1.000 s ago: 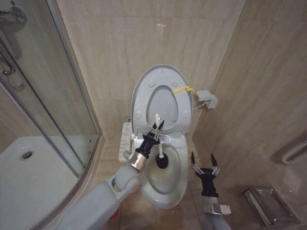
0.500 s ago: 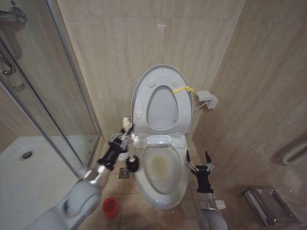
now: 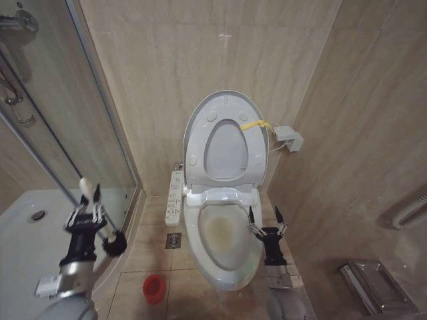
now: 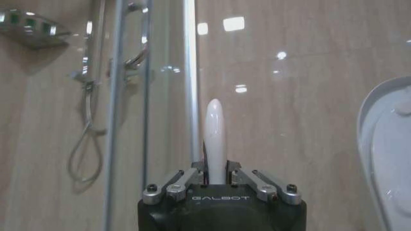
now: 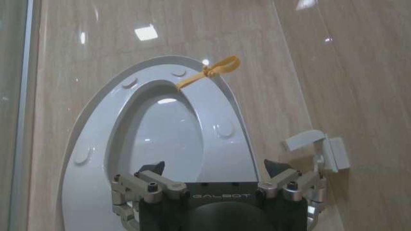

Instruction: Open the toilet lid, clean the toilet bowl with a toilet brush, close the toilet lid, and flush.

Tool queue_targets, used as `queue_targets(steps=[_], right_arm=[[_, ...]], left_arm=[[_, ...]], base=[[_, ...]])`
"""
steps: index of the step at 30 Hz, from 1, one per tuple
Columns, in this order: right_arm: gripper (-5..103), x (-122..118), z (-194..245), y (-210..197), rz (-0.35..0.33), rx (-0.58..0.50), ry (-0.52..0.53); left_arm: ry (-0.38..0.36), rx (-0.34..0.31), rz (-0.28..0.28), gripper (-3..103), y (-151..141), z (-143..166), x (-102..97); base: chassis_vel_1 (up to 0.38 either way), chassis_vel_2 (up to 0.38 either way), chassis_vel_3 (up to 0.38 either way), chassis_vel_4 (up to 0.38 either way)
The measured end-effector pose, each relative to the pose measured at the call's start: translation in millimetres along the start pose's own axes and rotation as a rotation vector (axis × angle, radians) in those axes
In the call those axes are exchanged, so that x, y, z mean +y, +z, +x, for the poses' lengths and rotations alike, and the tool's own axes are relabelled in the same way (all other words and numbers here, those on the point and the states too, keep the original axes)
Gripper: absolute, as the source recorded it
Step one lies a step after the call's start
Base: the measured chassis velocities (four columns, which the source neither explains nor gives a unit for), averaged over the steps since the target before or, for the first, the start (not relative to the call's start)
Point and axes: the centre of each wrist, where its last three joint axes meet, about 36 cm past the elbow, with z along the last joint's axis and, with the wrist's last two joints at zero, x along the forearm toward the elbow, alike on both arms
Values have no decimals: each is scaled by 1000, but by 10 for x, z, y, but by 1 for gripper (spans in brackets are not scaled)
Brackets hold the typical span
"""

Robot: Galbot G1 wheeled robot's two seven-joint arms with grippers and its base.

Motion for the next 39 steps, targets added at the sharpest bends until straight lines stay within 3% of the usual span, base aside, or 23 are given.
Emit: queue_targets(steps=[3,4,7,8,11,17,21,30,39], right_arm=[[100,72,0,29,-8,3,-3],[100,72,0,29,-8,3,-3],[100,127,-2,57,-16,6,-3],[100,127,-2,57,-16,6,-3],[100,138,-23,76,-16,8,-4],[100,94,-30,101,-8,13,0],[100,41,-17,106,1,17,6],[100,-30,-30,61,12,9,9],[100,-315,67,84,33,58,64]], left_arm=[[61,-46,44,18,601,102,91],[61,-46,44,18,601,102,91],[134,19,136,18,1221,249,217],[134,19,136,18,1221,249,217],[183,67,181,18,1653,332,334],[258,93,189,18,1953,423,356],[362,121,181,18,2202,616,376],[373,153,174,18,2289,734,372],[399,162,173,18,2353,737,164]], base=[[0,0,0,0],[0,0,0,0],[0,0,0,0],[0,0,0,0],[0,0,0,0],[0,0,0,0],[0,0,0,0],[0,0,0,0],[0,0,0,0]])
